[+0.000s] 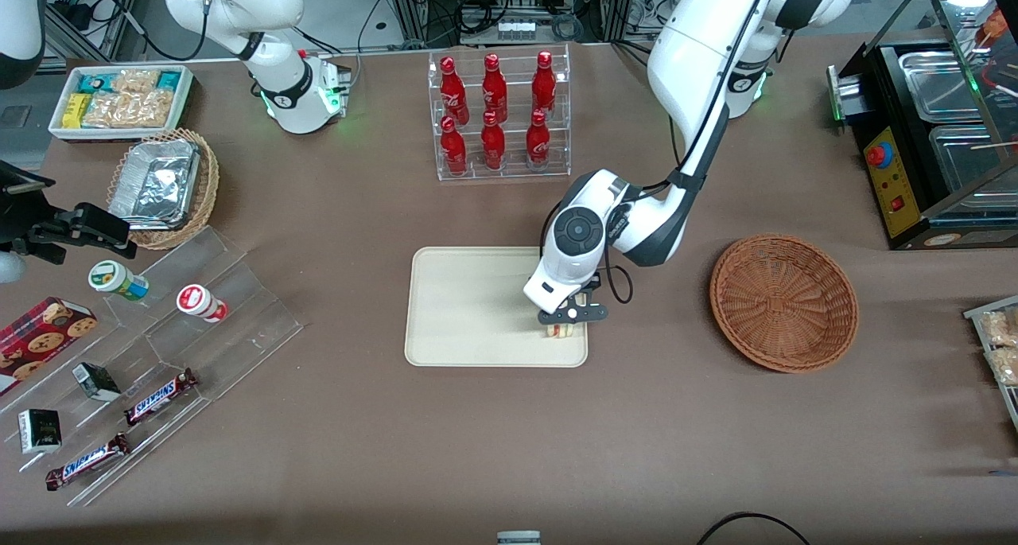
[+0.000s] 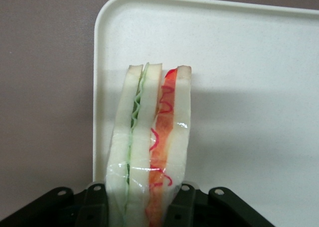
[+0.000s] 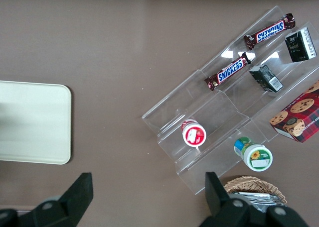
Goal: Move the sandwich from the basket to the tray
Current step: 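Lower the sandwich onto the tray and open the left gripper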
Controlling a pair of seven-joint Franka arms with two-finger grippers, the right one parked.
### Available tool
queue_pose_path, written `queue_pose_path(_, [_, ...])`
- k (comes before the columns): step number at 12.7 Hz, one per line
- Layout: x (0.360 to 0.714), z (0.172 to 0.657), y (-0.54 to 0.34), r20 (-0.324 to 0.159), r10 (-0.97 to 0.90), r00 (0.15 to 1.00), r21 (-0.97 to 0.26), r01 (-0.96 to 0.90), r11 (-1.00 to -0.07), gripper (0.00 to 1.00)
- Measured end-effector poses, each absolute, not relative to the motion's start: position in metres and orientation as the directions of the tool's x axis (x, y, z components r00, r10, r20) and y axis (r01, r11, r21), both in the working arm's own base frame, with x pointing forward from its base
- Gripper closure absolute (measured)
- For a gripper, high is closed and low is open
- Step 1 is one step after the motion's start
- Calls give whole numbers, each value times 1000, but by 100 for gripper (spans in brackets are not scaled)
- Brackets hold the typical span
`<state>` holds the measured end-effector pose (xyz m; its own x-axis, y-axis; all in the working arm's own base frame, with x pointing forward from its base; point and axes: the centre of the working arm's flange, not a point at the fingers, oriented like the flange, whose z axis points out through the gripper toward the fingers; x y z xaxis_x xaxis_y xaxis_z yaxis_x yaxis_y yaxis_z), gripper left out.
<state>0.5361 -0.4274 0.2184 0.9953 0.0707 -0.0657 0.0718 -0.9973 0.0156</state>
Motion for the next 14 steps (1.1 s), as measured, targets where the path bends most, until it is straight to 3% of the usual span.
queue_pose_path(13, [538,210,-434,-66,67,996,23,69,-997,59])
queue_pose_path(14, [537,208,-434,-68,68,995,22,69,-997,54])
